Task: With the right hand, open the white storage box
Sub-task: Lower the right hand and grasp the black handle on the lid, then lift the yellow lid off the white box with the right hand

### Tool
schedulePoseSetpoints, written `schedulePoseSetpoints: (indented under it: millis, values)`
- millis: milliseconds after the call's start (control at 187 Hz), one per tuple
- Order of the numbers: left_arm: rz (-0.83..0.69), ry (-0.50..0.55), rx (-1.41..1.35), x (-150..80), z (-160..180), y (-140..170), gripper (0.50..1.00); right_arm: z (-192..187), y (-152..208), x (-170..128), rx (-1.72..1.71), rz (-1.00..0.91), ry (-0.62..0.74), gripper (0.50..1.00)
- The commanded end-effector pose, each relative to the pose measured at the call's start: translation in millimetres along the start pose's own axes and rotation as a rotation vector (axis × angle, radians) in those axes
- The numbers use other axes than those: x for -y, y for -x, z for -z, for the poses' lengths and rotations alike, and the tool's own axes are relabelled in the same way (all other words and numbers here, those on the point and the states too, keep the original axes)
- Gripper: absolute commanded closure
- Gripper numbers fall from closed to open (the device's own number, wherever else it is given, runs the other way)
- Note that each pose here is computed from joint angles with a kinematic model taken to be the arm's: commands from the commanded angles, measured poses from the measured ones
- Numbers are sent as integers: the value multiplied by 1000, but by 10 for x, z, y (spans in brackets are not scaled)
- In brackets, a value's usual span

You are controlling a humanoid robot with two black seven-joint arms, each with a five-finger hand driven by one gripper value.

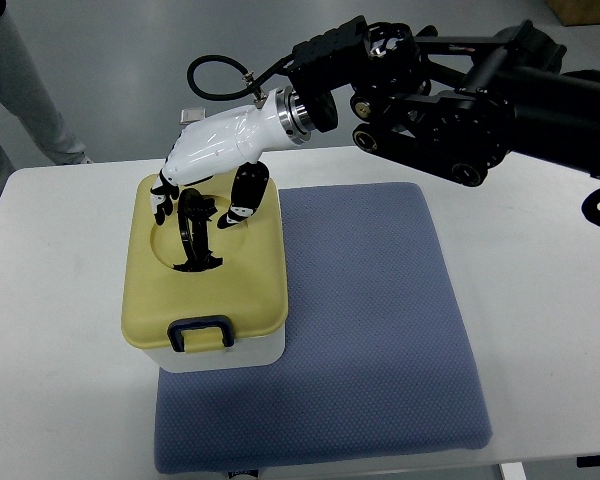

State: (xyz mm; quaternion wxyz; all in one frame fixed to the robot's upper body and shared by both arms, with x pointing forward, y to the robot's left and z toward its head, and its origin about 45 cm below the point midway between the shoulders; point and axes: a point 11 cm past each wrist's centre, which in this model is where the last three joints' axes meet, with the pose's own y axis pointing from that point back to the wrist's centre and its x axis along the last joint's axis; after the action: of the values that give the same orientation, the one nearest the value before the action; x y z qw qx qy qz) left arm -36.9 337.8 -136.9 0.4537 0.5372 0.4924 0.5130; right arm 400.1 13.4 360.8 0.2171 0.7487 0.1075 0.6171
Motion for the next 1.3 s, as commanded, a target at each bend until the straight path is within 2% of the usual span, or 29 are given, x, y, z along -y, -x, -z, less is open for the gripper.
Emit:
schedulePoseSetpoints:
  millis: [0, 283, 432, 549, 752, 902, 982, 1296]
  values:
    - [0, 1, 0, 0, -8, 0, 500, 13, 3, 9, 3, 0, -5, 773]
    - [0, 1, 0, 0, -8, 0, 500, 127, 34, 76, 4, 4, -44, 781]
    - [0, 0, 0, 0, 1, 0, 500, 121, 40, 75, 4, 5, -43, 842]
    - [0, 0, 0, 0, 1, 0, 500, 114, 52, 72, 5, 7, -41, 854]
    - [0, 0, 0, 0, 1, 0, 500, 106, 49, 58, 10, 11, -38, 946]
    - [0, 1, 0, 0, -8, 0, 500, 121, 57, 77, 14, 15, -43, 963]
    - [0, 0, 0, 0, 1, 0, 500, 132, 52, 87, 13, 14, -47, 1000]
    - [0, 0, 0, 0, 1, 0, 500, 139, -32, 61, 17, -8, -49, 1000]
